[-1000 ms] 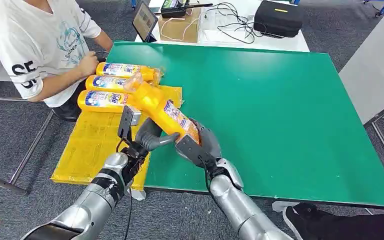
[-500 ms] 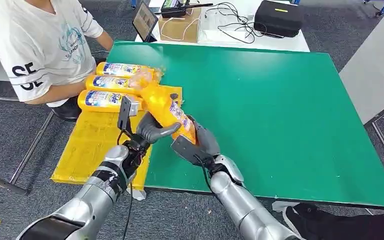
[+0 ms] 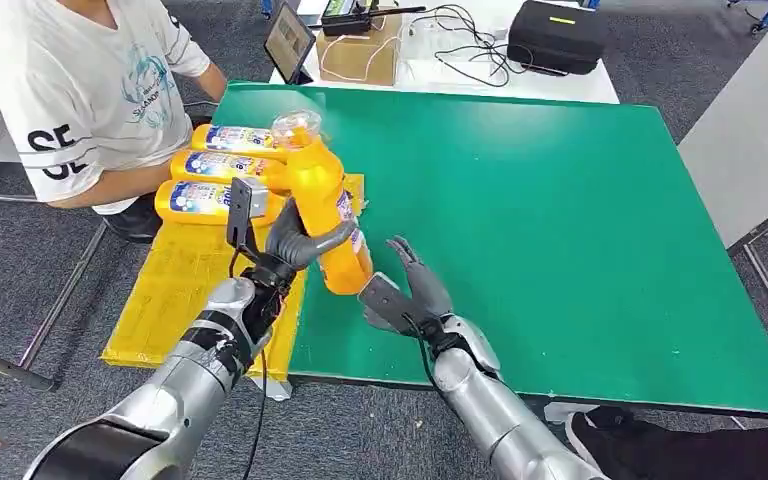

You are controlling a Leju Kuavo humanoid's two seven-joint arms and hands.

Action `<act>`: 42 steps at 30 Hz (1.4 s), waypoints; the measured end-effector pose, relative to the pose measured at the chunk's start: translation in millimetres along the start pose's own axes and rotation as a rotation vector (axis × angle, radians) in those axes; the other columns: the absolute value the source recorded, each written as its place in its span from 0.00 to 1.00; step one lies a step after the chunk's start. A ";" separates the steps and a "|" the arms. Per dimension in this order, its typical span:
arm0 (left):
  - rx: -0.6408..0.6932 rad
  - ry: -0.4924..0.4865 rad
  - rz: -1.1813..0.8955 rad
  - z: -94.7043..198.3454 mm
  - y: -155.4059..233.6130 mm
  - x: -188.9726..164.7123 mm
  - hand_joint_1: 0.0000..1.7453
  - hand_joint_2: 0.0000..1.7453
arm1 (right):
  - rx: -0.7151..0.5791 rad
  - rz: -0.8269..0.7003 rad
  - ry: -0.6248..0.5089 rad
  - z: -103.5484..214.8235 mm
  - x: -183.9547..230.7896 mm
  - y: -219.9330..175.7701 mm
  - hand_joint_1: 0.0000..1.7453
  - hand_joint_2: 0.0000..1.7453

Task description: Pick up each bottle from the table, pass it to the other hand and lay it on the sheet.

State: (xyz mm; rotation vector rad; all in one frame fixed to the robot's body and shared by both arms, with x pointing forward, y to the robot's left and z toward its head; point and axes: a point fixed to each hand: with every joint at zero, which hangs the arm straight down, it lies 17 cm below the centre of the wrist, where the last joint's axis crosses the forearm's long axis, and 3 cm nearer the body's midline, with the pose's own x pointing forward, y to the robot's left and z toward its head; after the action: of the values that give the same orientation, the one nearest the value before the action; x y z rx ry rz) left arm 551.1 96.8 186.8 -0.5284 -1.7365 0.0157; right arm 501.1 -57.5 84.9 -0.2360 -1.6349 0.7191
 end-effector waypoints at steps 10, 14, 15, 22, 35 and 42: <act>0.164 0.030 -0.613 17.4 105.2 -8.7 1.00 1.00 | -0.097 -0.071 -0.024 -0.5 -0.5 -33.0 0.00 1.00; 0.165 0.048 -0.645 21.8 115.3 -12.7 1.00 1.00 | -0.108 -0.076 -0.026 -0.9 0.1 -36.9 0.00 1.00; 0.170 0.052 -0.664 22.6 117.9 -13.4 1.00 1.00 | -0.110 -0.076 -0.027 -0.8 0.2 -37.4 0.00 1.00; 0.237 0.108 -1.009 33.1 163.2 -11.5 1.00 1.00 | -0.165 -0.110 -0.039 -1.0 2.6 -50.9 0.00 1.00; -0.213 0.367 -1.728 75.5 204.1 -71.6 1.00 1.00 | -0.144 -0.210 -0.062 -0.7 7.3 -51.8 0.00 1.00; -0.326 0.421 -1.806 79.1 206.3 -81.3 1.00 1.00 | -0.132 -0.219 -0.052 2.6 3.7 -46.5 0.00 1.00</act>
State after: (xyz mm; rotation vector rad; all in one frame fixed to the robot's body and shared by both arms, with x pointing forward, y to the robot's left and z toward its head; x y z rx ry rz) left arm 558.1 274.1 32.1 0.8865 -1.2522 -1.5191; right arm 509.1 -92.7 114.5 -0.1305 -1.7287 0.4558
